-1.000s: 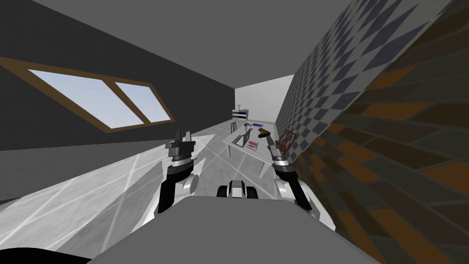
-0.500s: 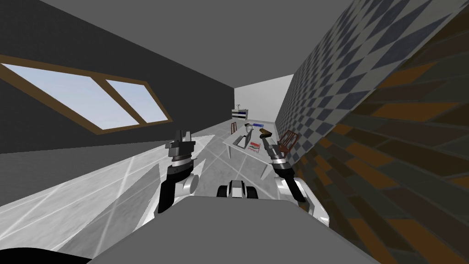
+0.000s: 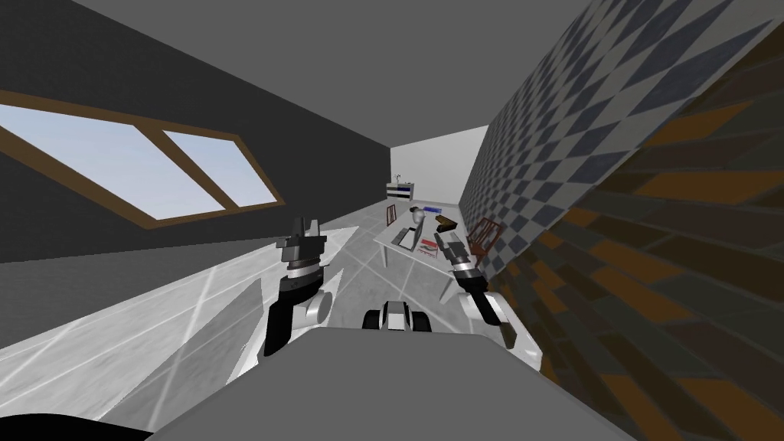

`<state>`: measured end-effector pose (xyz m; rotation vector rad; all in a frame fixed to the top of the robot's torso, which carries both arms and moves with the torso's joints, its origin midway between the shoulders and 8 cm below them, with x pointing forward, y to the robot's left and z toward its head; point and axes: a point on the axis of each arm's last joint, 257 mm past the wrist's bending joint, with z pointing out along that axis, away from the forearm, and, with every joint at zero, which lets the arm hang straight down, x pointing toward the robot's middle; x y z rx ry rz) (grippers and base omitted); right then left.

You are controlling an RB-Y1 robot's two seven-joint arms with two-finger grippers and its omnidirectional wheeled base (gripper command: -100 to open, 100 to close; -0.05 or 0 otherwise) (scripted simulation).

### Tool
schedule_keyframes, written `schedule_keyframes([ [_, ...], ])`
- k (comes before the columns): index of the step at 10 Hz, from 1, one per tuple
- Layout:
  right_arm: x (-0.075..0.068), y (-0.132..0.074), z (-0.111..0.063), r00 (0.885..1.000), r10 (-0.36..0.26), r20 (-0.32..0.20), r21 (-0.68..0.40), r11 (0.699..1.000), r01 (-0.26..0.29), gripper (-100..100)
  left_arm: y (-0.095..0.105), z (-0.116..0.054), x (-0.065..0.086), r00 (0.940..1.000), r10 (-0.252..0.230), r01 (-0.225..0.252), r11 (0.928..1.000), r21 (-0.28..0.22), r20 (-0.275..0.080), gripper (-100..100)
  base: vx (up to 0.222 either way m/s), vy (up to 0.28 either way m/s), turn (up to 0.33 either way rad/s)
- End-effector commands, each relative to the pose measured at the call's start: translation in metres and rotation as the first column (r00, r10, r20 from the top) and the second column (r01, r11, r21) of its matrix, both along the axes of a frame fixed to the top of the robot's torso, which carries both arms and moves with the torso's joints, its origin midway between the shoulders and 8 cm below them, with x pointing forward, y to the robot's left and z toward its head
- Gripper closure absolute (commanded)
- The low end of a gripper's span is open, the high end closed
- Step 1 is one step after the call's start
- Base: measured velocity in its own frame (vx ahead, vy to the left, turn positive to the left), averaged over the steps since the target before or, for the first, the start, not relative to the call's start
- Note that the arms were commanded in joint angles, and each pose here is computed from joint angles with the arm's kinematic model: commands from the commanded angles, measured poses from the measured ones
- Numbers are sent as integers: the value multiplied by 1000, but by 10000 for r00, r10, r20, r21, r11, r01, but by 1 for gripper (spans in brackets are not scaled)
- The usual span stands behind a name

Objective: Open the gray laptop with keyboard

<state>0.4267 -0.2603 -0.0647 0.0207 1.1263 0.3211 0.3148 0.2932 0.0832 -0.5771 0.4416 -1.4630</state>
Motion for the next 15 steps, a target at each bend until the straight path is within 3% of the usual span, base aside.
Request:
schedule_keyframes([
  [1, 13, -10, -18, 9969, -740, -274, -1257, 9896, 700, -100, 0, 0, 0, 10000, 0, 0, 10000, 0, 0, 0, 82, 75, -36],
  [4, 27, -22, -38, 9862, -1581, -497, -2612, 9551, 1399, -100, 0, 0, 0, 10000, 0, 0, 10000, 0, 0, 0, 71, 87, -35],
  [9, 51, -45, -79, 9495, -3038, -783, -4913, 8405, 2284, -100, 0, 0, 0, 10000, 0, 0, 10000, 0, 1, 0, 73, 99, -38],
  [10, 51, -45, -79, 9490, -3060, -759, -4970, 8367, 2300, -100, 0, 0, 0, 10000, 0, 0, 10000, 0, 0, 0, 45, 64, -11],
  [13, 64, -61, -106, 9174, -3889, -846, -6275, 7359, 2541, -100, 0, 0, 0, 10000, 0, 0, 10000, 1, 0, 0, 70, 73, -37],
  [14, 64, -61, -106, 9168, -3909, -814, -6335, 7305, 2552, -100, 0, 0, 0, 10000, 0, 0, 10000, 0, 0, 0, 69, 80, -16],
  [15, 67, -66, -114, 9056, -4163, -815, -6740, 6924, 2577, -100, 0, 0, 0, 10000, 0, 0, 10000, 0, 1, 0, 41, 69, -18],
])
